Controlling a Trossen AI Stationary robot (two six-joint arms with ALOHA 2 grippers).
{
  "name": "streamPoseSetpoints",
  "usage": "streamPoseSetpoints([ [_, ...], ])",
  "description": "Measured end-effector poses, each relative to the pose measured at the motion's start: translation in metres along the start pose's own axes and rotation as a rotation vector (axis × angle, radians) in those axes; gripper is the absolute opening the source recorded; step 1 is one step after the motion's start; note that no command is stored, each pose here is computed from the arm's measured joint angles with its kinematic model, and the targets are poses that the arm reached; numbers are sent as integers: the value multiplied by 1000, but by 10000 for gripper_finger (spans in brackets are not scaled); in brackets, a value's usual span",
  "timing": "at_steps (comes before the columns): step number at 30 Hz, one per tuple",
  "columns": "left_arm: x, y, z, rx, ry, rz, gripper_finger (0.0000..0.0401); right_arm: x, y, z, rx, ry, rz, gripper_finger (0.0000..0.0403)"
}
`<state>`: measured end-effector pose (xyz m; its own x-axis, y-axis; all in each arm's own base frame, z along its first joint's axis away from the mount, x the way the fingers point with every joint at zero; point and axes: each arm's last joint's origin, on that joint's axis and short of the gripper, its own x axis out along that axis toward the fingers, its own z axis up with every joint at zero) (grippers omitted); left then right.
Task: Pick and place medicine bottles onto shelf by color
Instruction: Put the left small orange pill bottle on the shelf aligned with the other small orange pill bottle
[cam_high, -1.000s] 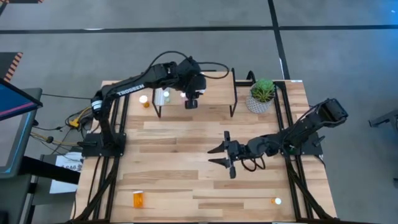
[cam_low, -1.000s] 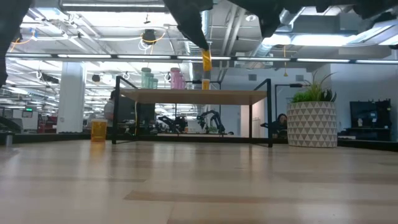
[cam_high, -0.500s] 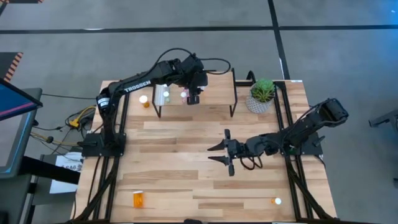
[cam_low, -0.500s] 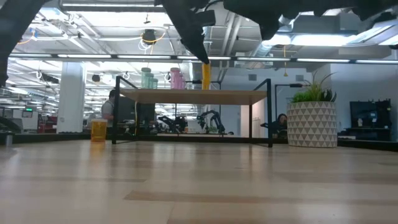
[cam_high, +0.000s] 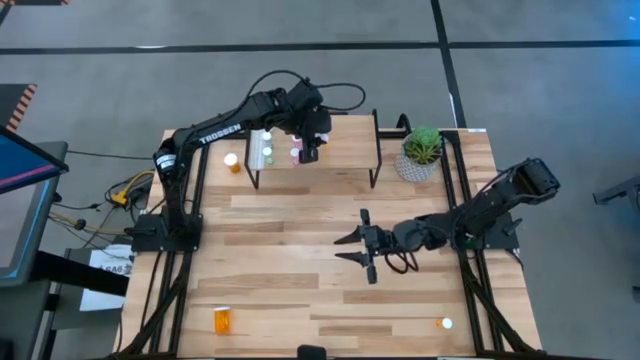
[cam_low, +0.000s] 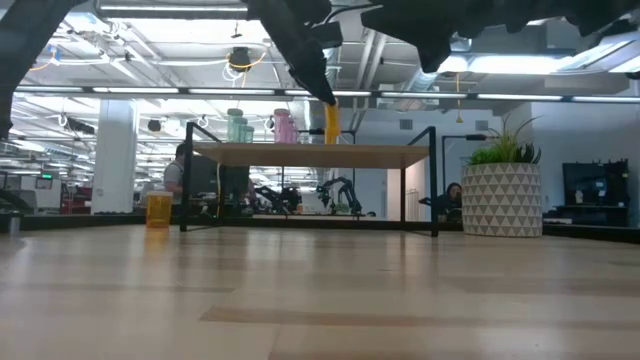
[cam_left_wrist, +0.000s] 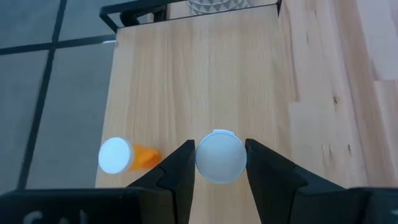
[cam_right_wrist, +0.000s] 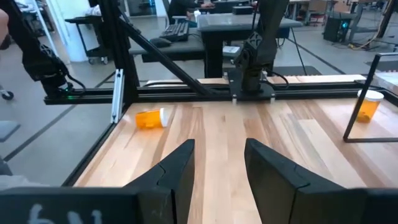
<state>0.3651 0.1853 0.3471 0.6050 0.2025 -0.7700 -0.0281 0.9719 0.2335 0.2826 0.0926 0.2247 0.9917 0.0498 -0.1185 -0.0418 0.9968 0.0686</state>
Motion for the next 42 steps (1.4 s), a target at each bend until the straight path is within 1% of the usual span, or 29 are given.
streamPoseSetpoints([
  [5,4,-2,1,3,3,-8,119,1,-2,0,5,5,-8,161],
  [11,24,-2,-4,9,55,-26,119,1,-2,-1,15,14,-5,160],
  [15,23,-2,-5,12,71,-4,119,1,-2,-2,16,17,-6,159],
  [24,23,-1,-6,14,79,-7,120,1,-3,-2,15,19,-10,158],
  [35,23,0,-5,6,70,3,174,1,-4,-2,14,22,-12,157],
  [42,23,1,-6,5,92,31,178,1,-4,-2,14,22,-12,156],
])
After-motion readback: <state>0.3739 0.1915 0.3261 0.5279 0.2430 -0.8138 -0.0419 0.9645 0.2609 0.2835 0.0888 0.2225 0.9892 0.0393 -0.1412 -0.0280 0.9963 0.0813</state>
